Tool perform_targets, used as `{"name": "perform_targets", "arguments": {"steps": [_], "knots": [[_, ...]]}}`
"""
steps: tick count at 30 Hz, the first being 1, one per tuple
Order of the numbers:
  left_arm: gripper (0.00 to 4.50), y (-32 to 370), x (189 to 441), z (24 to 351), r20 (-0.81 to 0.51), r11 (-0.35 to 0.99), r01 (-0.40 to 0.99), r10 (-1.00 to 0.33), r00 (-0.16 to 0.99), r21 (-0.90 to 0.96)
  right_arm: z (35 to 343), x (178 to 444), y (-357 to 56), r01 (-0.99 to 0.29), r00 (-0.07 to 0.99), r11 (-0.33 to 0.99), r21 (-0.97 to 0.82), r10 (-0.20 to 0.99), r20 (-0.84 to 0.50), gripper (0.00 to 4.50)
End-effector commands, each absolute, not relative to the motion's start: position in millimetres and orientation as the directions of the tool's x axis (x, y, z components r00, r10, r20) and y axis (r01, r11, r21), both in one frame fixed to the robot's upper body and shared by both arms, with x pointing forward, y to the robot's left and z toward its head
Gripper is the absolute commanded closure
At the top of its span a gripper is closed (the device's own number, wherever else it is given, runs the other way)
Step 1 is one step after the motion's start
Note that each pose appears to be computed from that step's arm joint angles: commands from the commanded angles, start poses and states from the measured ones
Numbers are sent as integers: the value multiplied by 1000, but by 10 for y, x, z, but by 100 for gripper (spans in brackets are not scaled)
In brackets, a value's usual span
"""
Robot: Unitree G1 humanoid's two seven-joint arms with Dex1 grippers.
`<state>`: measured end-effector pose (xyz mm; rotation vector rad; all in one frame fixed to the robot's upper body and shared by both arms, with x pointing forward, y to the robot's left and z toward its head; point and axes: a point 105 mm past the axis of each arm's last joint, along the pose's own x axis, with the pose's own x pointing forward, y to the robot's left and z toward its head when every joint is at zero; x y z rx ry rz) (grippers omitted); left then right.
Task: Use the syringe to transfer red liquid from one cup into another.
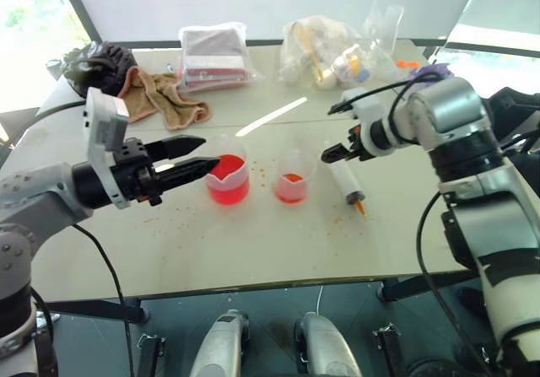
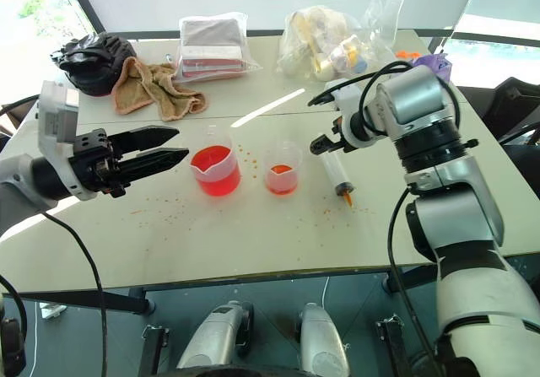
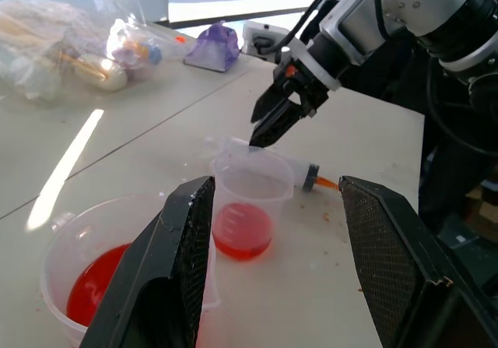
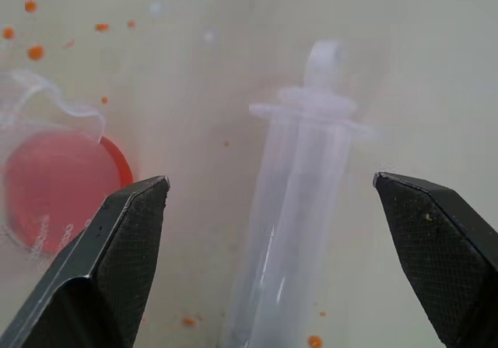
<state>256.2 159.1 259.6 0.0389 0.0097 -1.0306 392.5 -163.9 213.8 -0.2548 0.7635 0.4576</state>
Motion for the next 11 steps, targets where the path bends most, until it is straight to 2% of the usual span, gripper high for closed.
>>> {"name": "perform_targets", "arguments": {"steps": [1,5,7,11], "knots": [[181,1686,2552,2742,-46,499,862,-862,504,90,2662,3802,-1690,-593,685,790,-153,396,-612,12],[181,1790,2574,2780,-94,491,864,-860,501,111,2921,3576,-1715,-691,644,701,-176,486,-591,12],[181,1832,2584,2812,-107,487,866,-860,498,117,3091,3397,-1628,-767,588,623,-155,584,-560,12],[181,1872,2586,2839,-134,467,876,-867,480,120,3255,3155,-1545,-848,502,512,-133,698,-512,12]]}}
